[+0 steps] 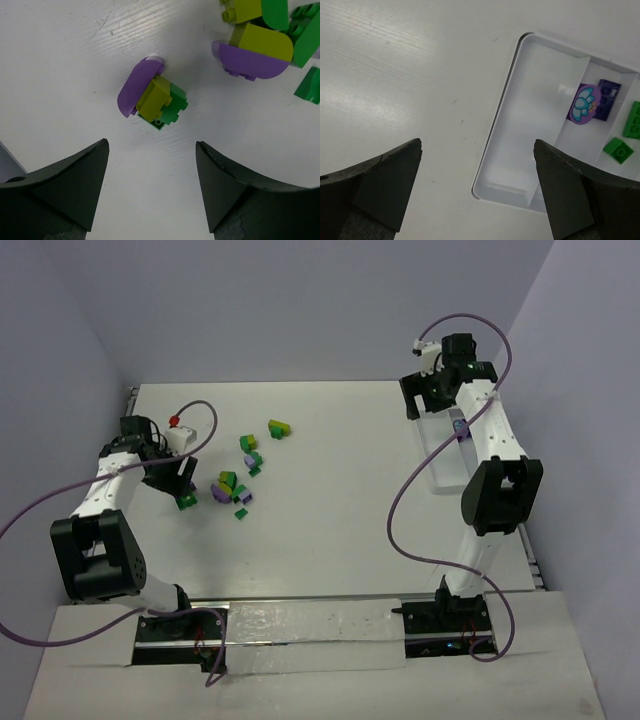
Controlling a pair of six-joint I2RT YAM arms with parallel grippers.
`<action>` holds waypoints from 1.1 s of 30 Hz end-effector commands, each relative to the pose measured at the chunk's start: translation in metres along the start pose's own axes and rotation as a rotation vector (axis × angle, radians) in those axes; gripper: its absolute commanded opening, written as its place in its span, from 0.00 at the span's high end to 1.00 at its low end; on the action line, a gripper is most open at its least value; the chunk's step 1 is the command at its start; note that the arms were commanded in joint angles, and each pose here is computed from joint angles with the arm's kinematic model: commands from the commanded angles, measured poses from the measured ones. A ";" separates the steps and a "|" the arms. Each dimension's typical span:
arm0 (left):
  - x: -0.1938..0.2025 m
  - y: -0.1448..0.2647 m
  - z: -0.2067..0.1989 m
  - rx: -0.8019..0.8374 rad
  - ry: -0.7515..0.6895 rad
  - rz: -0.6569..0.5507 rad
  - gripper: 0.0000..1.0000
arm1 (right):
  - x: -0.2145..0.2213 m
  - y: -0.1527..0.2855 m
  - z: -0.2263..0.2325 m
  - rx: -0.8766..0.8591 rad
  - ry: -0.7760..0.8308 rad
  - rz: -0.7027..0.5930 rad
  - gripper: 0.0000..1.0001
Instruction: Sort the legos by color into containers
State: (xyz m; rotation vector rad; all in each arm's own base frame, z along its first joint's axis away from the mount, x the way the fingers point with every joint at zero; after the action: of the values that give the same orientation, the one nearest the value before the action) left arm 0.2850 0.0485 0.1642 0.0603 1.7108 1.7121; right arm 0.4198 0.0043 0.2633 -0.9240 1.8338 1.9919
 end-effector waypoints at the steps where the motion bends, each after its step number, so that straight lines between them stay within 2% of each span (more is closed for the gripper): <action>1: -0.003 -0.003 0.016 -0.004 -0.122 -0.066 0.20 | -0.010 0.033 0.014 -0.026 0.006 -0.083 0.00; 7: -0.009 -0.012 0.012 0.140 -0.207 -0.108 0.10 | -0.004 0.028 0.015 -0.037 0.002 -0.055 0.00; 12: -0.011 -0.023 0.013 0.177 -0.265 -0.132 0.03 | -0.002 0.026 0.018 -0.064 -0.009 -0.045 0.00; 17: -0.012 -0.045 0.023 0.167 -0.299 -0.114 0.01 | -0.005 0.031 0.021 -0.079 -0.010 -0.049 0.00; 27: -0.016 -0.069 0.033 0.201 -0.330 -0.114 0.01 | -0.003 0.030 0.026 -0.102 -0.011 -0.030 0.00; 33: -0.015 -0.074 0.028 0.261 -0.361 -0.125 0.13 | -0.005 0.033 0.046 -0.197 -0.017 -0.044 0.00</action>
State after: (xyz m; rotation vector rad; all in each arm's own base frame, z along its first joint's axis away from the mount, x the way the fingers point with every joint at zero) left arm 0.3315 0.0594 0.1004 0.3662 1.6632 1.3832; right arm 0.4028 0.0264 0.2689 -0.9249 1.7368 2.1327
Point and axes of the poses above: each gripper's point midway between its finger pads, its own y axis back along the fingers, its own z axis along the line the jaws close on, x = y × z, the point moved 8 cm from there along y, back along the fingers, and after that the axes turned 6 degrees about -y, right-handed, at the moved point
